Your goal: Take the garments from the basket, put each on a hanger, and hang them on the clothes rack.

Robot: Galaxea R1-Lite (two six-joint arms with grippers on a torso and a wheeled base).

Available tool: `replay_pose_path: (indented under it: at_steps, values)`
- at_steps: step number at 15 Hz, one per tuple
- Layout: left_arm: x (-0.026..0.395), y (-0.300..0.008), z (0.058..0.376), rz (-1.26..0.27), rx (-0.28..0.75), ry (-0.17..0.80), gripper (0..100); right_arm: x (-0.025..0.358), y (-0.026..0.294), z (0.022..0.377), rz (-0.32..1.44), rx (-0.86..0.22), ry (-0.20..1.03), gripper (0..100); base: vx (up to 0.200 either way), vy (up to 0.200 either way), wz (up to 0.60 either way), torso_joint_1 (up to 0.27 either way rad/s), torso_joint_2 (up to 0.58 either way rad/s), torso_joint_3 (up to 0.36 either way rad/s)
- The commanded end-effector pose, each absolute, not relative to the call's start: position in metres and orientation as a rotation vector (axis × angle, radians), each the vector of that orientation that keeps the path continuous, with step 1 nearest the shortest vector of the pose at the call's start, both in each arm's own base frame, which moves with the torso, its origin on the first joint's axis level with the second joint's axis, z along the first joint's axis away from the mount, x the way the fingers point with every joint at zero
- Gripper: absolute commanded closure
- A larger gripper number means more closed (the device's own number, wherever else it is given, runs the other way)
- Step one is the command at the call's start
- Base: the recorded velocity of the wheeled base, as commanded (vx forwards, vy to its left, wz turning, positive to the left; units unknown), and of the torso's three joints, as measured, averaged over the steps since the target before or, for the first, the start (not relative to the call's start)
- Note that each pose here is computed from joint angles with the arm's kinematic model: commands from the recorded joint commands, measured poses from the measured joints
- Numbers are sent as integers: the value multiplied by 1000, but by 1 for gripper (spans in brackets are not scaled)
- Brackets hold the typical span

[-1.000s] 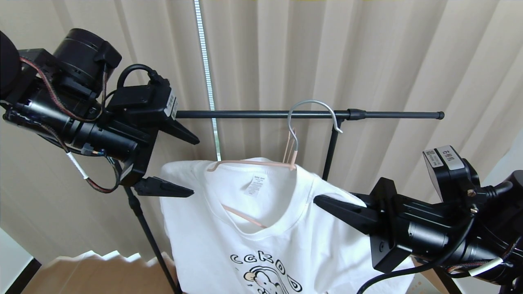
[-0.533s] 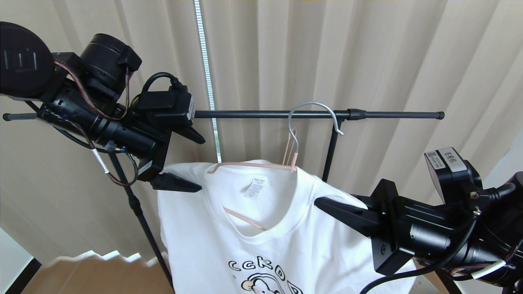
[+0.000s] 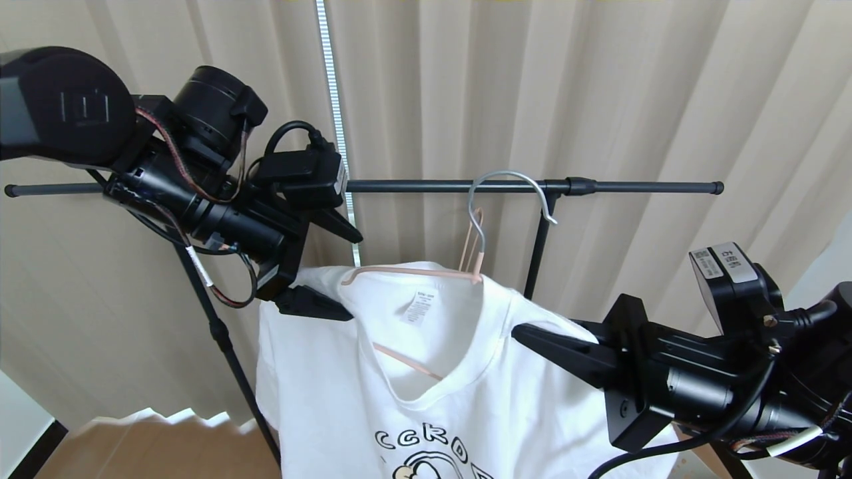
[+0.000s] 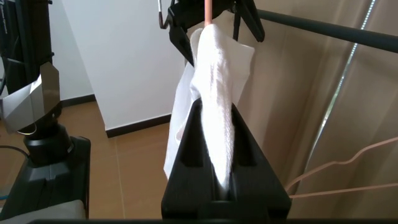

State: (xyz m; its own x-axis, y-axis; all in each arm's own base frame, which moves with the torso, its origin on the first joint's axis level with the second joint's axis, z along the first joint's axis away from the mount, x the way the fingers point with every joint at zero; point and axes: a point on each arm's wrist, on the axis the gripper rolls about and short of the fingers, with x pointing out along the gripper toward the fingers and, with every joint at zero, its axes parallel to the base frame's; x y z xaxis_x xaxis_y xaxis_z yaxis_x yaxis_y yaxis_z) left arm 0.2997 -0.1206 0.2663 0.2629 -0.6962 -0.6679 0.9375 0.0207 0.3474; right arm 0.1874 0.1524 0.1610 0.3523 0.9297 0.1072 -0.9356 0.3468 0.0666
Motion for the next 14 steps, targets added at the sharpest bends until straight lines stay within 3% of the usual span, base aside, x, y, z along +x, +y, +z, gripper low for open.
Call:
replay_pose_path:
  at_steps: [1,14]
  values:
    - [300,-124,265,-1325,843,351,0,187,153,160,1216,123,-51,100,0,0,0,0,0,0]
    - [296,-134,254,-1410,800,364,0,187,153,162,1225,122,-59,100,0,0,0,0,0,0]
